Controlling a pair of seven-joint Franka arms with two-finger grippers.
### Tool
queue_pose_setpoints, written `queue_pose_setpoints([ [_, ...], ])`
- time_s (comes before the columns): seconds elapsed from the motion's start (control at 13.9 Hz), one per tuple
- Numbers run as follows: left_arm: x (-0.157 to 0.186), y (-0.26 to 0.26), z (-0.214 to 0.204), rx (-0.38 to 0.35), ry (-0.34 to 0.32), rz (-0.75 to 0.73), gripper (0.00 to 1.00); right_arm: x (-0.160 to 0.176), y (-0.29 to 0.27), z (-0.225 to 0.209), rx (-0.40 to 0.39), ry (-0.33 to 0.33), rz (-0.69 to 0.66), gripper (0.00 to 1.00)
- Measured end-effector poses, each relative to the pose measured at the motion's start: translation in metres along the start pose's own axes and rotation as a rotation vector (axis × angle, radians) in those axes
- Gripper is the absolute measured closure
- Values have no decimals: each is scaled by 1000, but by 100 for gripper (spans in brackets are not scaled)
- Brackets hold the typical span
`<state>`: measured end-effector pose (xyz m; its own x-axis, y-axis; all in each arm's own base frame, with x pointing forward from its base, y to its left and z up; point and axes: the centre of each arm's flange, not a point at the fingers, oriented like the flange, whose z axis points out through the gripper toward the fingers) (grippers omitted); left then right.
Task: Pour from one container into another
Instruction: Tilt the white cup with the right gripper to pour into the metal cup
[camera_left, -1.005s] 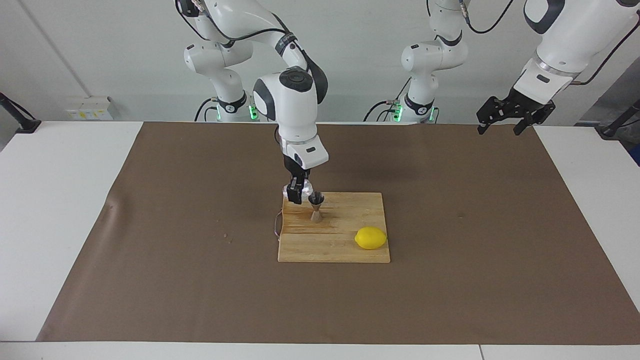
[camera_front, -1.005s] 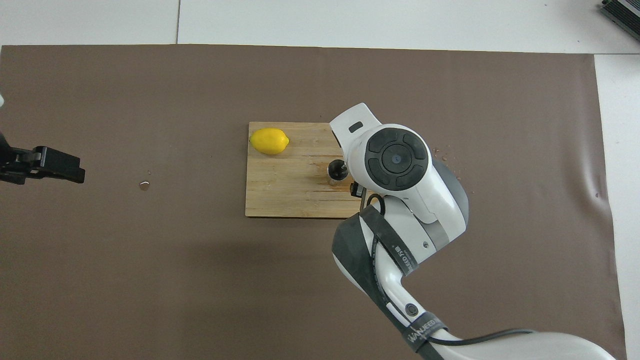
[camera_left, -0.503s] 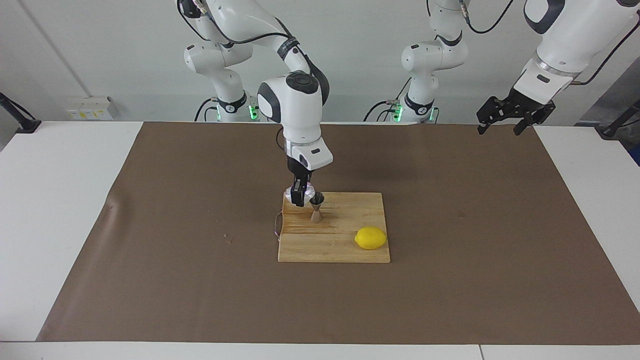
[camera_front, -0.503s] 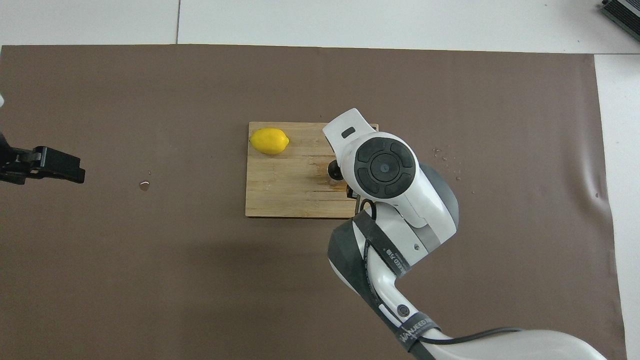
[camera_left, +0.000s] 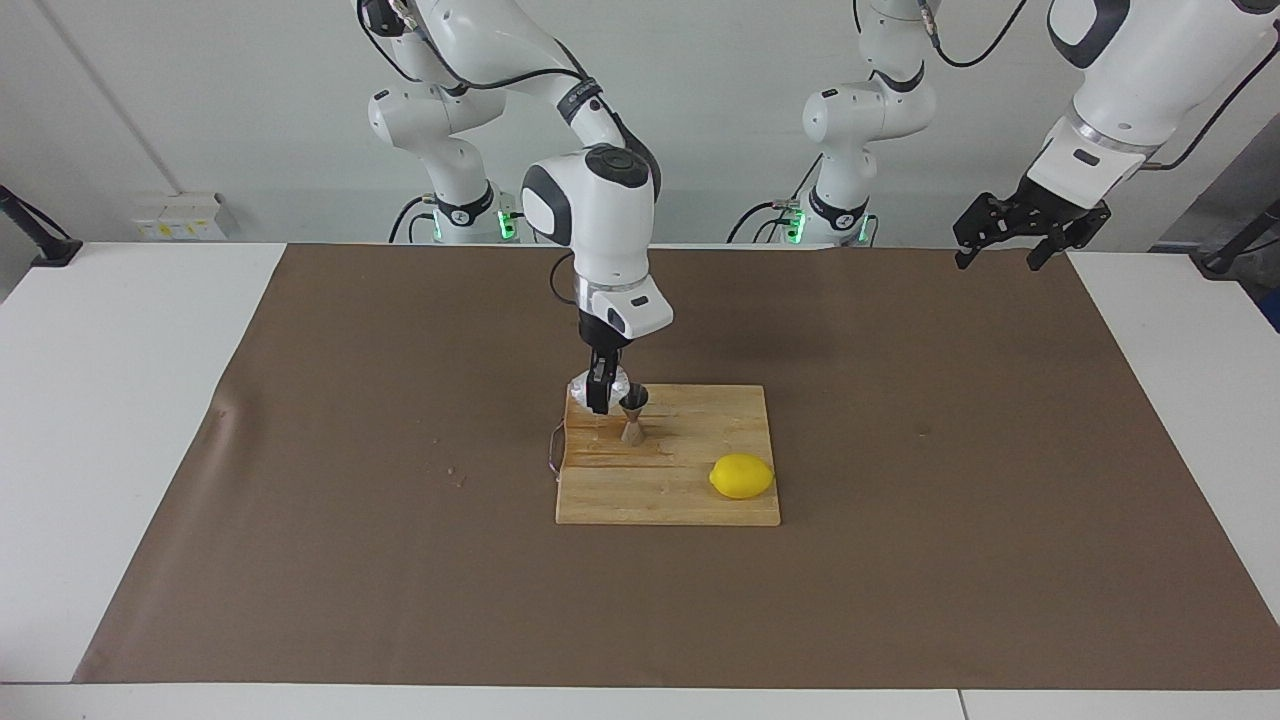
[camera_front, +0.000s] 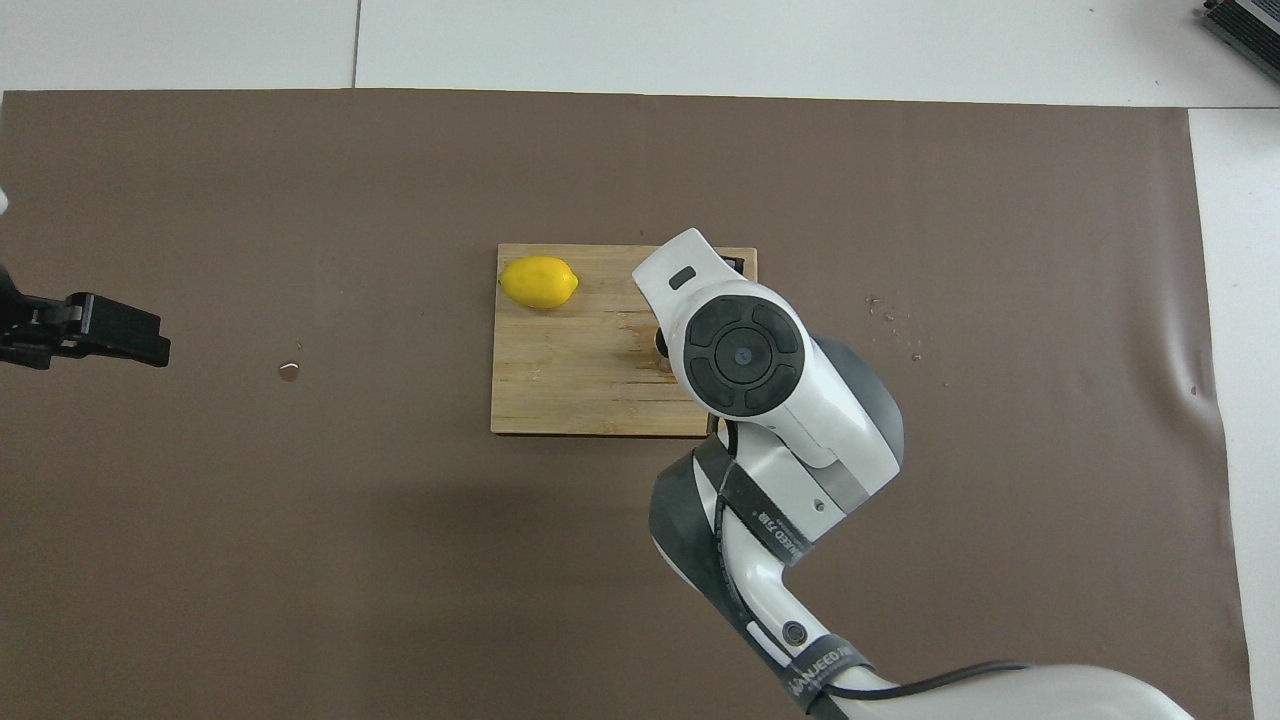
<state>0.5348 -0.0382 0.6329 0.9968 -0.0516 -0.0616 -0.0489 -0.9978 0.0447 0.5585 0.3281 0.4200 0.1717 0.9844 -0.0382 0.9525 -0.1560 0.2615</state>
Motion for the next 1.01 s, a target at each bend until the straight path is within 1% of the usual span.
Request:
queue_pose_setpoints([
  [1.01, 0, 0, 0, 0, 0, 0, 0, 4, -4, -1, -2, 2, -10, 52],
])
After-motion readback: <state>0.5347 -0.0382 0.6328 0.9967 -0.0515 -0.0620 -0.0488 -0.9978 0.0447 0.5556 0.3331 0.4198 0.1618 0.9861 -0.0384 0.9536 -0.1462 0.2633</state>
